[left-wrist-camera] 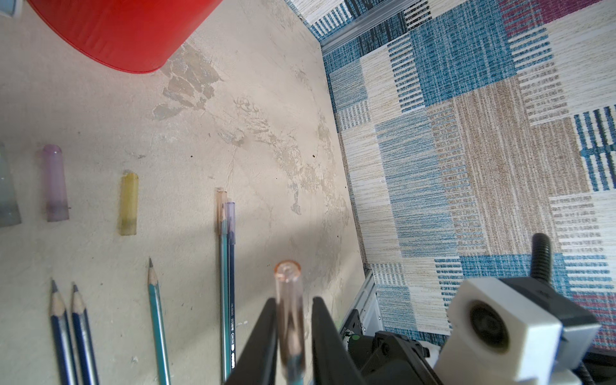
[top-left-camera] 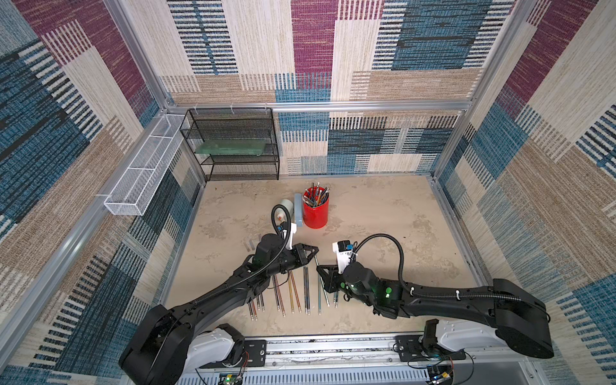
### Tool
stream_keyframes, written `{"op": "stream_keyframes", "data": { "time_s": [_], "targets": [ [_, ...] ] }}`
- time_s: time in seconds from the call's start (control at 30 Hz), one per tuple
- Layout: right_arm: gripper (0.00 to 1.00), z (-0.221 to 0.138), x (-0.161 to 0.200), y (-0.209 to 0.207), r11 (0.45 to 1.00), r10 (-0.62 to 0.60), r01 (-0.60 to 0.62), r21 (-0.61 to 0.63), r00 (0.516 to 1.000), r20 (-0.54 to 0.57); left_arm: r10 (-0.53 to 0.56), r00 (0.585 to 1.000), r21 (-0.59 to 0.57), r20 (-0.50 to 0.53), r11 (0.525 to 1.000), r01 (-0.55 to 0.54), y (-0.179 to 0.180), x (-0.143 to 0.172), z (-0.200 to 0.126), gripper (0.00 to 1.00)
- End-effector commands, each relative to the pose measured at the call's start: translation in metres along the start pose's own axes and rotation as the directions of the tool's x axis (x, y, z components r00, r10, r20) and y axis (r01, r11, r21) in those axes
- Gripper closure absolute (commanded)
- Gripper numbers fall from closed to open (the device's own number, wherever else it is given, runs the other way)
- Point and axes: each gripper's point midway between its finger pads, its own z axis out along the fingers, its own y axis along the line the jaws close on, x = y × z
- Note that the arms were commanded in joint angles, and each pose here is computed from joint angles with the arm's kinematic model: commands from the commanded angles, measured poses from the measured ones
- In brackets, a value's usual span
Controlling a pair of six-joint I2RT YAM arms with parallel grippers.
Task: Remove the protective cover of the pencils
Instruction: Remove the protective sleeve from the pencil.
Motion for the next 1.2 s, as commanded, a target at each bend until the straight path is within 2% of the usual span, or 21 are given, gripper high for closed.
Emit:
{"op": "stream_keyframes", "data": {
  "time_s": [0.0,0.3,0.37,0.47,0.6,0.73,0.93,1.17],
  "targets": [
    [0.97,0.001,-0.005,0.007,1.0,-0.007,0.008,-0.019,1.0,0.019,0.005,1.0,0.029,0.009,1.0,-0.005,-0.009,-0.004,0.0,0.81],
    [0.94,0.001,-0.004,0.009,1.0,-0.007,0.008,-0.027,1.0,0.015,0.003,1.0,0.024,0.01,1.0,-0.003,-0.007,-0.004,0.0,0.87],
    [0.85,0.001,-0.004,0.009,1.0,-0.006,0.006,-0.025,1.0,0.016,0.004,1.0,0.025,0.011,1.0,-0.004,-0.008,-0.004,-0.001,0.88],
    [0.63,0.002,-0.005,0.008,1.0,-0.006,0.007,-0.016,1.0,0.017,0.006,1.0,0.025,0.012,1.0,-0.006,-0.008,-0.004,-0.001,0.89],
    [0.55,0.005,-0.005,0.006,1.0,-0.009,0.009,0.008,1.0,0.011,0.007,1.0,0.025,0.011,1.0,-0.008,-0.008,-0.004,-0.001,0.89],
    [0.57,0.01,-0.004,0.005,1.0,-0.005,0.005,0.015,1.0,-0.002,0.005,1.0,0.022,0.01,1.0,-0.005,-0.007,-0.004,-0.001,0.9],
    [0.83,0.012,-0.002,0.006,1.0,-0.005,0.005,0.008,1.0,-0.009,0.005,1.0,0.019,0.011,1.0,-0.005,-0.007,-0.005,-0.001,0.92],
    [0.94,0.012,0.001,0.007,1.0,-0.004,0.004,-0.007,1.0,-0.014,0.003,1.0,0.011,0.014,1.0,-0.004,-0.005,-0.004,-0.002,0.96]
  ]
}}
